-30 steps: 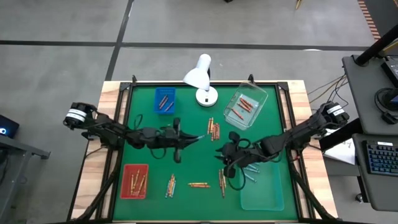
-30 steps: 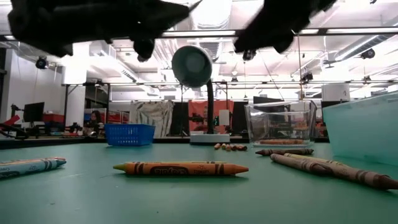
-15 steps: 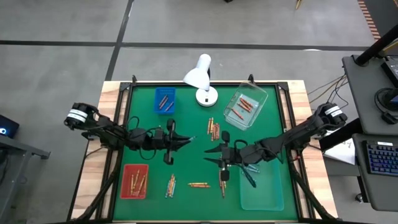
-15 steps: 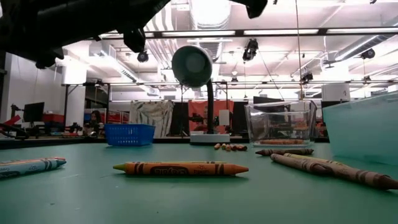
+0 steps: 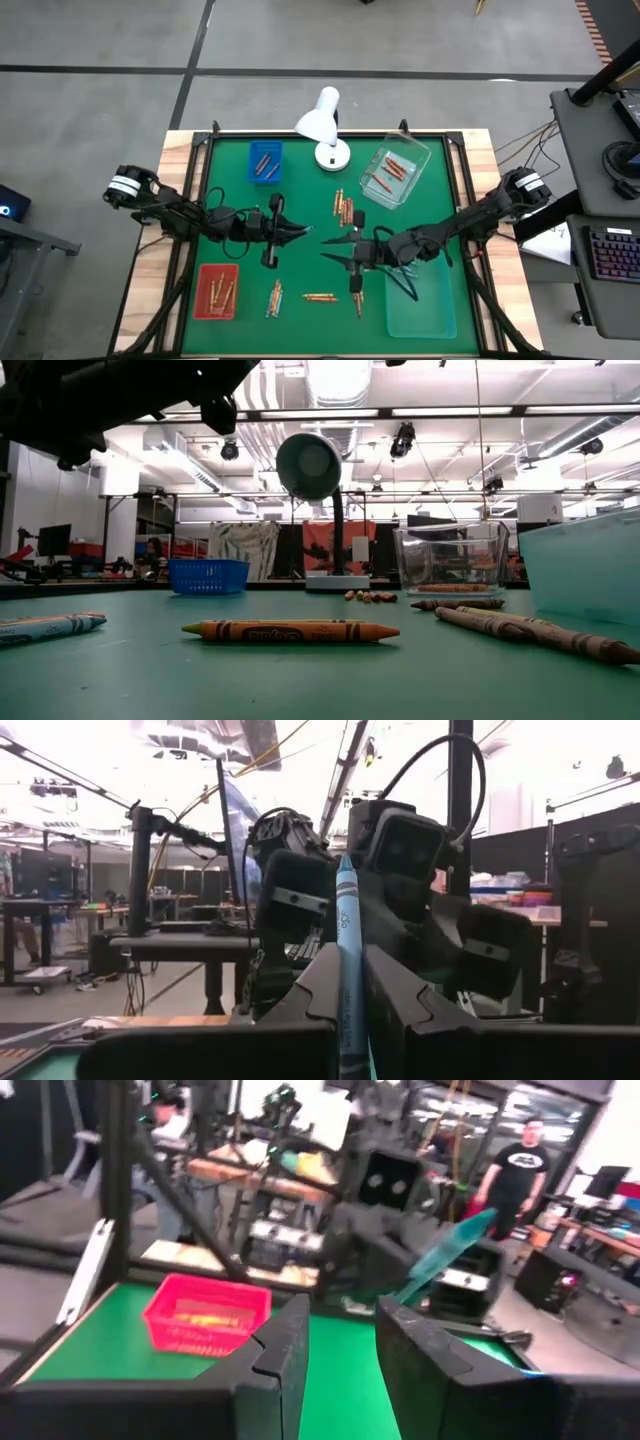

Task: Sort crayons
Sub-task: Put the blue crayon into the green bin, then put the orange crayon into the transparent bin

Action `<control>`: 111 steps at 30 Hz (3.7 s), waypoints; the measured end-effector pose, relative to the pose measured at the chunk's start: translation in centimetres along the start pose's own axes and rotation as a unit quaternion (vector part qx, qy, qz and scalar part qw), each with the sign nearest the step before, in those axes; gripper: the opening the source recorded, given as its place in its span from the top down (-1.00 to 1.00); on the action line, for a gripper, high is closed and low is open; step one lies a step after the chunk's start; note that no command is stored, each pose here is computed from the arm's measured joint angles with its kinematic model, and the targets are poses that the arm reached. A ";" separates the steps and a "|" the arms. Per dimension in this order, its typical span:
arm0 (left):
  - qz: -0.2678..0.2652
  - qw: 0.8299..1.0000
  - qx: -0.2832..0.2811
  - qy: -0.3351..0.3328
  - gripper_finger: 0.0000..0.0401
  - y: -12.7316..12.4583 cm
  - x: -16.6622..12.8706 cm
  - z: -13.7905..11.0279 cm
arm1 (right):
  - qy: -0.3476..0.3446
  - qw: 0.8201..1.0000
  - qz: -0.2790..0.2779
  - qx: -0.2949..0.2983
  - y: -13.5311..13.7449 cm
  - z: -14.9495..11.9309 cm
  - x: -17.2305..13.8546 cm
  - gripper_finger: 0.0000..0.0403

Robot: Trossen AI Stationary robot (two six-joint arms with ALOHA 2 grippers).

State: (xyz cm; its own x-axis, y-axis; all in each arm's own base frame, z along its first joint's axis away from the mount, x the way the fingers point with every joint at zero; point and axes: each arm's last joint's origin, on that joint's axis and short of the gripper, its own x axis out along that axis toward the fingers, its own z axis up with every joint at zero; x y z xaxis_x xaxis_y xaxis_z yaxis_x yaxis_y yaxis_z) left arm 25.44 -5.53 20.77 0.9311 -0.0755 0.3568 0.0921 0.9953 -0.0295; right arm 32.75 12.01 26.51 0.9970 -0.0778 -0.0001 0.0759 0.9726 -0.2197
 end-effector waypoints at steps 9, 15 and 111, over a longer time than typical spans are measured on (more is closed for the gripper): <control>0.000 1.000 0.012 -0.003 1.00 0.0 0.2 0.1 | -0.015 0.999 -0.027 0.033 -1.4 0.9 0.8 0.47; 0.000 1.000 0.012 -0.007 1.00 0.0 0.2 0.2 | -0.028 0.998 -0.034 0.039 -1.8 1.9 1.2 0.33; 0.036 0.999 0.022 0.020 0.18 0.0 2.0 -0.6 | 0.698 0.666 0.013 0.262 1.5 -7.5 -10.3 0.40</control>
State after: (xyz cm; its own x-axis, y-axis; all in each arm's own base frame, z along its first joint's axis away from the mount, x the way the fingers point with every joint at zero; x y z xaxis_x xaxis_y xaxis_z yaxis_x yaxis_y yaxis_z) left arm 27.53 -5.74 20.97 0.9481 -0.0044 0.3181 0.0089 0.9999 -0.0128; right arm 22.47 12.62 18.89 0.0379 0.1679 -0.9851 0.4200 0.8918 0.1682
